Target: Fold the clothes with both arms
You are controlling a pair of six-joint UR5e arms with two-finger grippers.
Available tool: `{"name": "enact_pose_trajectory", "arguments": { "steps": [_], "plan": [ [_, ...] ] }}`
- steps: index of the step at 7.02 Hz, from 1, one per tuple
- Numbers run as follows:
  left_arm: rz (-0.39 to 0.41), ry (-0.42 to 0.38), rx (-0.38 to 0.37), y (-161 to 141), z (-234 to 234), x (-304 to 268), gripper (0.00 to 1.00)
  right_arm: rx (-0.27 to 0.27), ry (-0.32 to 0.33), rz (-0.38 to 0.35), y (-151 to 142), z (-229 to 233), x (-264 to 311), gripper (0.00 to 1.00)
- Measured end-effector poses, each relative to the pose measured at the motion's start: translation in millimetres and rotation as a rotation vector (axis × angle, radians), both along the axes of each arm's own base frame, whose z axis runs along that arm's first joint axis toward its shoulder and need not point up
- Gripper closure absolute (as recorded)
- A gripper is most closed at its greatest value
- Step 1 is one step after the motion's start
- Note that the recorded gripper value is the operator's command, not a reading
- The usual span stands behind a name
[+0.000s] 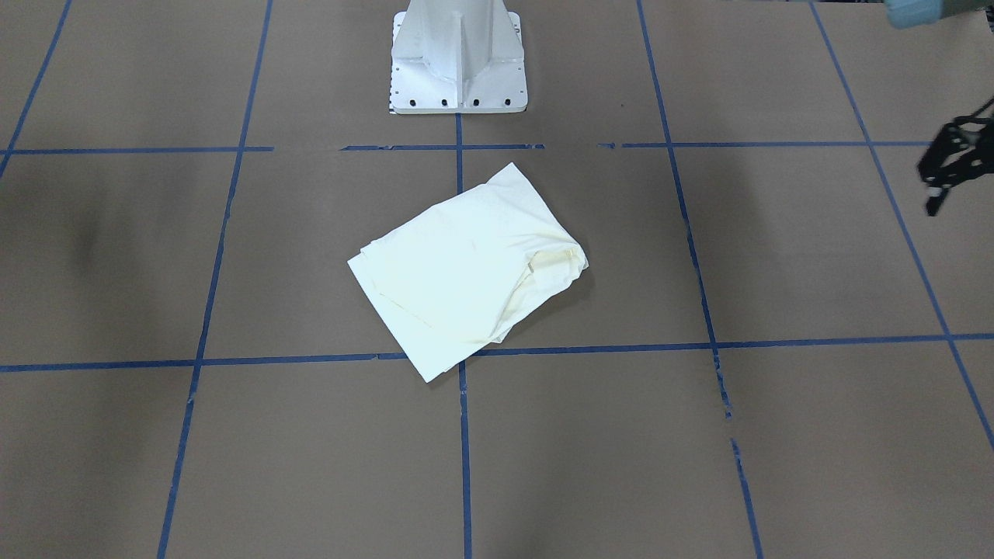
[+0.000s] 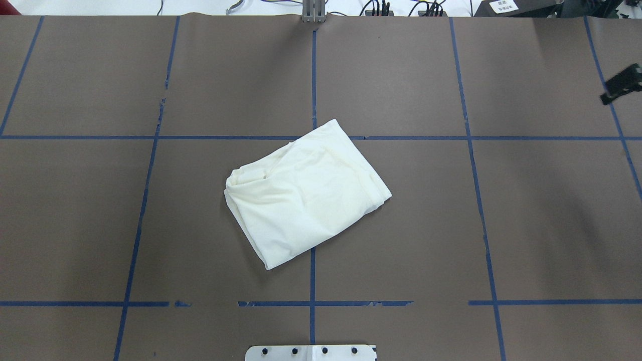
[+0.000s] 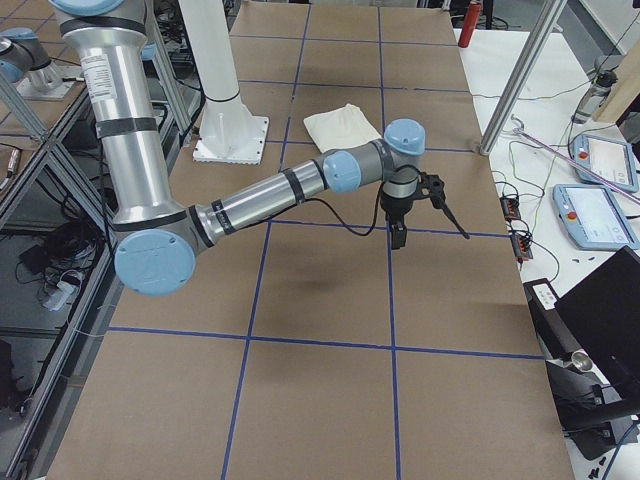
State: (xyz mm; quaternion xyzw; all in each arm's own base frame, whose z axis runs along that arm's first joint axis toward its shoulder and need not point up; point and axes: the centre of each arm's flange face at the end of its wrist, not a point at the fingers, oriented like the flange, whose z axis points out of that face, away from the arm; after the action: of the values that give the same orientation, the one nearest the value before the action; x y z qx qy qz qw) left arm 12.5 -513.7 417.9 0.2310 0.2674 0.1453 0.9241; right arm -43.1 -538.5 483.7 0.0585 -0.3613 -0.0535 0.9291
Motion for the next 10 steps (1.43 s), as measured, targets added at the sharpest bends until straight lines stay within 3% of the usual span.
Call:
{"name": "enact_pose_trajectory", "arguments": {
  "steps": [1, 3, 4, 7, 10],
  "plan": [
    [0.069, -0.057, 0.009, -2.1, 38.5, -46.1, 0.0, 0.004, -0.005, -0.045, 27.2, 44.1, 45.8, 0.0],
    [0.144, -0.008, -0.047, 21.7, 118.2, -80.4, 0.0, -0.035, -0.013, -0.063, 75.2, 99.5, 90.5, 0.0],
    [0.158, 0.018, -0.075, 34.7, 157.1, -81.8, 0.0, -0.05, -0.017, -0.058, 84.6, 107.7, 95.9, 0.0],
    [0.1, 0.073, -0.237, 49.0, 231.6, -80.0, 0.0, -0.103, -0.039, -0.053, 105.8, 129.6, 97.3, 0.0],
    [0.037, 0.144, -0.318, 47.4, 224.7, -75.9, 0.0, -0.142, -0.067, -0.027, 116.3, 146.1, 106.0, 0.0]
  ]
}}
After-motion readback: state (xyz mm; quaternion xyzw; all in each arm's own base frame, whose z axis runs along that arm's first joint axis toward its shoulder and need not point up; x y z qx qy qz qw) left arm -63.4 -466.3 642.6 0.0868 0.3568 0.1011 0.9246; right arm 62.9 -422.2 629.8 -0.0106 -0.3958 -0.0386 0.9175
